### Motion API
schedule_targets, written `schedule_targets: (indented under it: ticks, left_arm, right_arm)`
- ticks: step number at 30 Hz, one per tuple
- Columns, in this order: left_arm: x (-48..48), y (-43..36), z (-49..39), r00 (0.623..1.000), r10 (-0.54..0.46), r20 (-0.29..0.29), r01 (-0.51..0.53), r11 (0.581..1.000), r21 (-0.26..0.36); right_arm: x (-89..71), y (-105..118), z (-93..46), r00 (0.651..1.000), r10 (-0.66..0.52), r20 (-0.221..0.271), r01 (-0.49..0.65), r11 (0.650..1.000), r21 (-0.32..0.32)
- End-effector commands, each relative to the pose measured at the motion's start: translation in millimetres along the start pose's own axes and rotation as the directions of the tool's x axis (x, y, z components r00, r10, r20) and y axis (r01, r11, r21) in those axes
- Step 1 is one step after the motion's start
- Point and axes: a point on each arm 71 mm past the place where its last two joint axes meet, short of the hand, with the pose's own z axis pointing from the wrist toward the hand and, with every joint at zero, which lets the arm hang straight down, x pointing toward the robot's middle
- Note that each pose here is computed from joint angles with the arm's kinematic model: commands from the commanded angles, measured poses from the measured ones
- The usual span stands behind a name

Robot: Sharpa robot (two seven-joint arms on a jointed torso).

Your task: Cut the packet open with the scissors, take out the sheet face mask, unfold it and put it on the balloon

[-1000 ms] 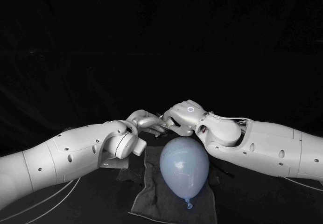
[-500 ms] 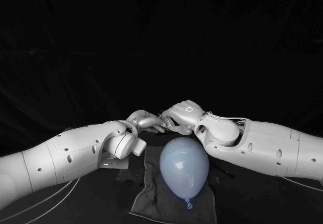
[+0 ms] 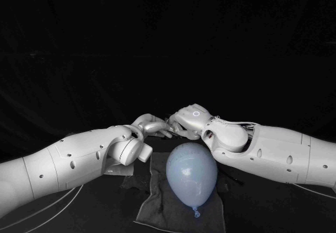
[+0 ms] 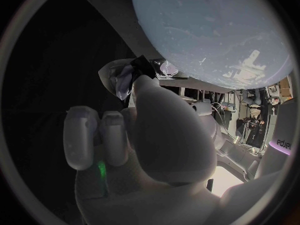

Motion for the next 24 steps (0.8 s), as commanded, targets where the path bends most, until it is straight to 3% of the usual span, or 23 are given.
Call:
schedule_targets:
  ticks: [1,24]
  left_arm:
    - [6.7,-9.7,-0.7,0.999,0.005,-0.051,-0.002,0.998,0.060]
    - [-1.5,-6.4,0.9,1.000,0.009,-0.029,-0.008,0.999,0.041]
  right_arm:
    - [5.6,-10.7,-3.1,0.999,-0.028,-0.031,0.030,0.998,0.054]
    - [3.5,-12.7,-8.7,0.999,-0.031,-0.015,0.032,0.998,0.050]
